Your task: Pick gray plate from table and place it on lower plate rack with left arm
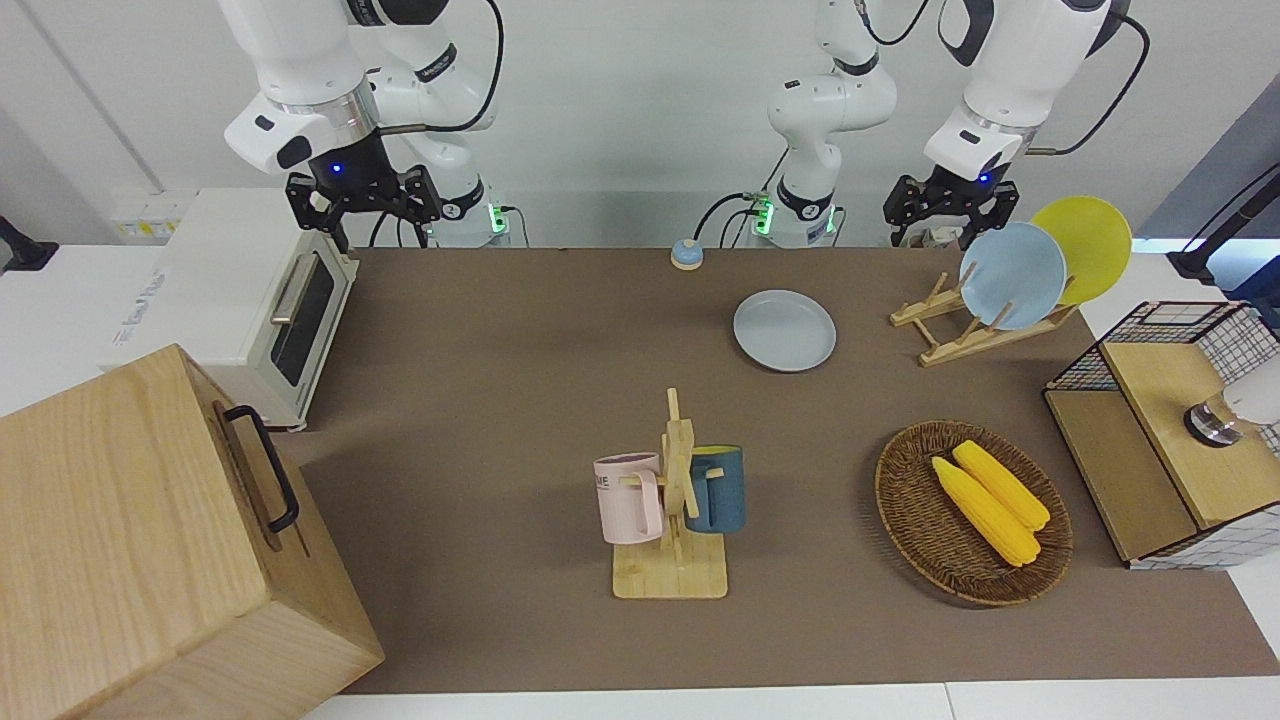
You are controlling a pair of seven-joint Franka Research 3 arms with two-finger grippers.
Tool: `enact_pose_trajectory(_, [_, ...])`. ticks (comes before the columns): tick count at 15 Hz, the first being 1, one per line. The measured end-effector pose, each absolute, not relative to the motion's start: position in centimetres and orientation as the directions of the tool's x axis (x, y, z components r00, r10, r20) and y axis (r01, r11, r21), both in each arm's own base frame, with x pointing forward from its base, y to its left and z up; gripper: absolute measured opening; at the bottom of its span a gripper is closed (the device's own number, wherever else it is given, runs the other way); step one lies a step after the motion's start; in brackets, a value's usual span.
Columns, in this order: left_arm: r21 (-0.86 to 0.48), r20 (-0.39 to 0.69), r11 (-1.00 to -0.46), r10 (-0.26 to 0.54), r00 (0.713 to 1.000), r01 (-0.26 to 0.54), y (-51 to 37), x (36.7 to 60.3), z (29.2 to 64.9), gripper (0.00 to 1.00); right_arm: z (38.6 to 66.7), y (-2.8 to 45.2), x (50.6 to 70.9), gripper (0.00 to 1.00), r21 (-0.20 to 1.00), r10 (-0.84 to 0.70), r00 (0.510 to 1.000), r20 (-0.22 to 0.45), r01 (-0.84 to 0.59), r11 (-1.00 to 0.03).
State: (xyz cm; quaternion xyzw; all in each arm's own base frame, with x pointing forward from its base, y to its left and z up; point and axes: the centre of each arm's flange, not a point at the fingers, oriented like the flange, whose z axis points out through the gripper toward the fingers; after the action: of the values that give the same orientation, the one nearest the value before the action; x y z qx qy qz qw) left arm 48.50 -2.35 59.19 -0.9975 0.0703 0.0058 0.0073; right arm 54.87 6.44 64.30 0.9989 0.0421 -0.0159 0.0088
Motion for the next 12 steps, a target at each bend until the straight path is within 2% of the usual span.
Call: enact_pose_trajectory(12, [-0.012, -0.042, -0.989, -0.149, 0.988, -0.150, -2.85, 48.18, 58.91, 1.00, 64.30, 6.44, 54.87, 0.99, 0.016, 0.084, 0.996, -0.033, 0.084, -0.996])
